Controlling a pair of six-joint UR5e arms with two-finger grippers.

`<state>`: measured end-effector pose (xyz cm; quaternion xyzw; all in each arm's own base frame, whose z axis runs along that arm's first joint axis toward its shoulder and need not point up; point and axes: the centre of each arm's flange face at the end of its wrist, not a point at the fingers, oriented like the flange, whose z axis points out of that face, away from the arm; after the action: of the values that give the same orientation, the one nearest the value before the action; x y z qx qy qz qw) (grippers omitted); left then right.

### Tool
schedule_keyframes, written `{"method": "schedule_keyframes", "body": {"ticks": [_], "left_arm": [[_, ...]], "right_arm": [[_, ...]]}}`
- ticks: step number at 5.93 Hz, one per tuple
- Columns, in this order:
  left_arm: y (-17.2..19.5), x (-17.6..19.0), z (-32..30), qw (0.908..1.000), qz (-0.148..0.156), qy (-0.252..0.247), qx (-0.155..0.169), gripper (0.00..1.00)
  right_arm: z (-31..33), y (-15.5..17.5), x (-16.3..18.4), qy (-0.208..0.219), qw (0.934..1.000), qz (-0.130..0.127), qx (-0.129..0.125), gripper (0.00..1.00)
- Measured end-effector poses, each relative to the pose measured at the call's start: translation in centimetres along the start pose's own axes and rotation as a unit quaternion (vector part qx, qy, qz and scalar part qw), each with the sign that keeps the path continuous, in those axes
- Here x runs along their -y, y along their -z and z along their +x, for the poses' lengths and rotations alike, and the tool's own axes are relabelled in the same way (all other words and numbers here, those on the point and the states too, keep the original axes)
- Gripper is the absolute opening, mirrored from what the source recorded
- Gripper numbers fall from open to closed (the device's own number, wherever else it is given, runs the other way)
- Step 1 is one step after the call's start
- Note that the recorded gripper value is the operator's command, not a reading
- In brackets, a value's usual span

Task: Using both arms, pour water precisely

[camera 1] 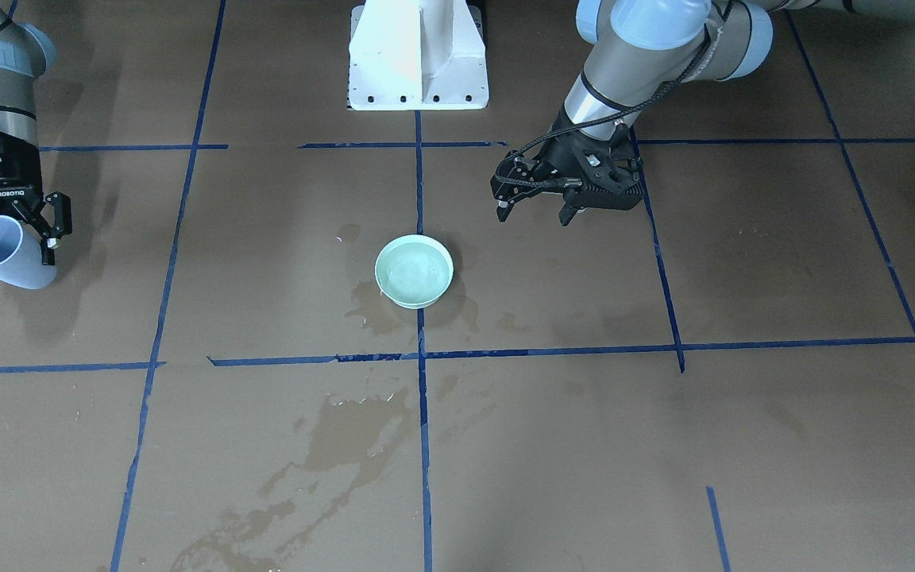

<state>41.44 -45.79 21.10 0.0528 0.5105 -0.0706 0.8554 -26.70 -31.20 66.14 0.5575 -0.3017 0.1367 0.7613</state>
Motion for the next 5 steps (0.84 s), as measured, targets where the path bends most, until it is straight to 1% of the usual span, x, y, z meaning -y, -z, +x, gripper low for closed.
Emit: {"method": "schedule_keyframes", "body": {"ticks": [2, 3, 4, 5], "left_arm": [[0.1, 0.0, 0.0, 1.0, 0.001, 0.0, -0.001, 1.0], [0.1, 0.0, 0.0, 1.0, 0.001, 0.0, -0.001, 1.0], [0.2, 0.0, 0.1, 1.0, 0.001, -0.001, -0.002, 1.0], [0.4, 0.0, 0.2, 1.0, 0.003, -0.001, -0.003, 1.0]], "right_arm": [[0.3, -0.2, -0.3, -0.001, 1.0, -0.001, -0.002, 0.19], [0.7, -0.1, -0.5, -0.004, 1.0, -0.002, -0.004, 0.22], [1.1, 0.0, -0.7, -0.012, 0.9999, -0.003, -0.004, 0.35], [1.6, 0.0, -1.1, -0.014, 0.9999, -0.004, -0.005, 0.59]]}}
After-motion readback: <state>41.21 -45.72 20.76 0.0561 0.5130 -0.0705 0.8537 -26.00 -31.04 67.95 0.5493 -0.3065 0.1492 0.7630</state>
